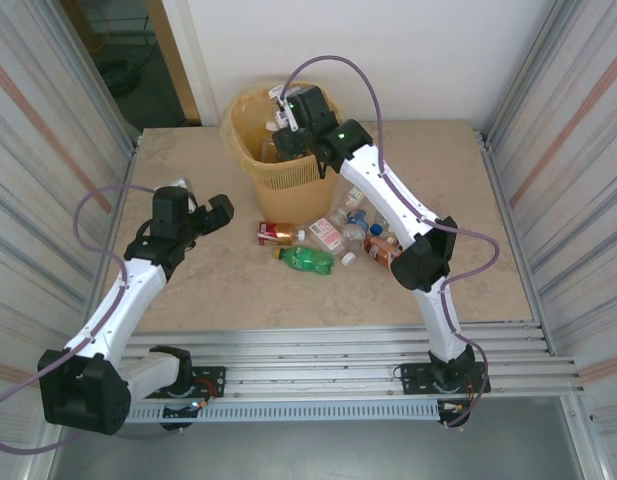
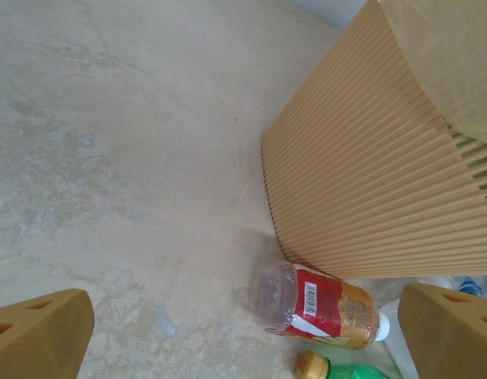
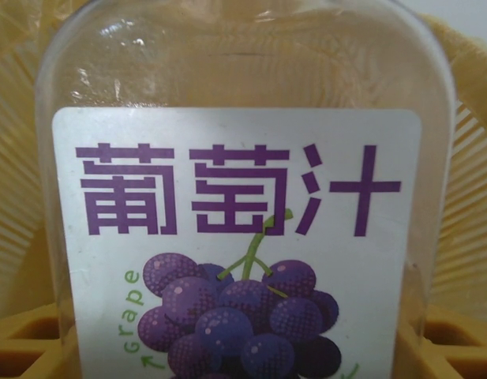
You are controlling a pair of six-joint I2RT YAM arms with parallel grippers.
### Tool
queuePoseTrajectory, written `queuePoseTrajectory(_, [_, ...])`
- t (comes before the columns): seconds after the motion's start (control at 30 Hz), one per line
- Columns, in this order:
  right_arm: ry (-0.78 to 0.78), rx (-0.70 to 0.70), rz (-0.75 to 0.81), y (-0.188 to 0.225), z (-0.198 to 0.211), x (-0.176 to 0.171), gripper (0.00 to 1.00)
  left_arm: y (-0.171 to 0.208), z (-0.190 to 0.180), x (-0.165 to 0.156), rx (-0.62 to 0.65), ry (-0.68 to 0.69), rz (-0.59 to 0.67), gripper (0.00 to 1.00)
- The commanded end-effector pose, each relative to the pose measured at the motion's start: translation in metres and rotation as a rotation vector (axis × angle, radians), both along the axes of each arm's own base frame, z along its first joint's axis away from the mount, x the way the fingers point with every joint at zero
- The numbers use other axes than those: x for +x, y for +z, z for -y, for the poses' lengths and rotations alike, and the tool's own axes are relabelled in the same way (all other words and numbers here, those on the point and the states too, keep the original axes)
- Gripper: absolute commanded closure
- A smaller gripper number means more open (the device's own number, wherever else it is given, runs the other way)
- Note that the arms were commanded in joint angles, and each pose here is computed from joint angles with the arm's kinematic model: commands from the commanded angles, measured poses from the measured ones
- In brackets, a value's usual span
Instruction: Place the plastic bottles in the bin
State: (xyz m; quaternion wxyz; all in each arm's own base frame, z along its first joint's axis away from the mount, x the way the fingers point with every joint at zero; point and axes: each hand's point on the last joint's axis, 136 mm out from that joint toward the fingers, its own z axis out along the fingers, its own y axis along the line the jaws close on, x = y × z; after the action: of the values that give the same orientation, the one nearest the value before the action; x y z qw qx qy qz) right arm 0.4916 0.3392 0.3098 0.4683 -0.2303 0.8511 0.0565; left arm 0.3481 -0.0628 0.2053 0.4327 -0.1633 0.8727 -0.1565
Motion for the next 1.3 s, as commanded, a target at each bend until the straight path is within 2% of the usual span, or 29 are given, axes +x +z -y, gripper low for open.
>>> queuePoseTrajectory(0.0, [0.004, 0.028, 0.055, 0.020, -0.001, 0.007, 0.21, 0.005, -0.001, 0.005, -0.007, 0.004, 0.019, 0.01])
queuePoseTrajectory(0.13, [0.004, 0.032, 0.069, 0.025, 0.000, 0.006, 0.15, 0.005, -0.001, 0.005, -0.004, 0.003, 0.018, 0.01])
queuePoseTrajectory(0.37, [0.004, 0.040, 0.103, 0.044, 0.004, 0.004, 0.13, 0.007, -0.001, 0.005, 0.001, 0.000, 0.019, 0.01])
queuePoseTrajectory(0.73, [-0.013, 0.089, 0.192, 0.105, 0.025, -0.019, 0.10, 0.007, 0.002, 0.006, -0.002, -0.015, 0.016, 0.01])
queuePoseTrajectory(0.8, [-0.020, 0.096, 0.201, 0.114, 0.030, -0.026, 0.07, 0.007, 0.002, 0.006, -0.002, -0.019, 0.015, 0.01])
queuePoseTrajectory(0.9, [-0.044, 0.102, 0.204, 0.125, 0.042, -0.034, 0.00, 0.007, 0.002, 0.005, -0.001, -0.019, 0.015, 0.01])
queuePoseTrajectory(1.27, [-0.155, 0.164, 0.117, 0.126, 0.098, -0.074, 0.02, 0.005, 0.008, 0.000, 0.008, -0.074, 0.017, 0.01])
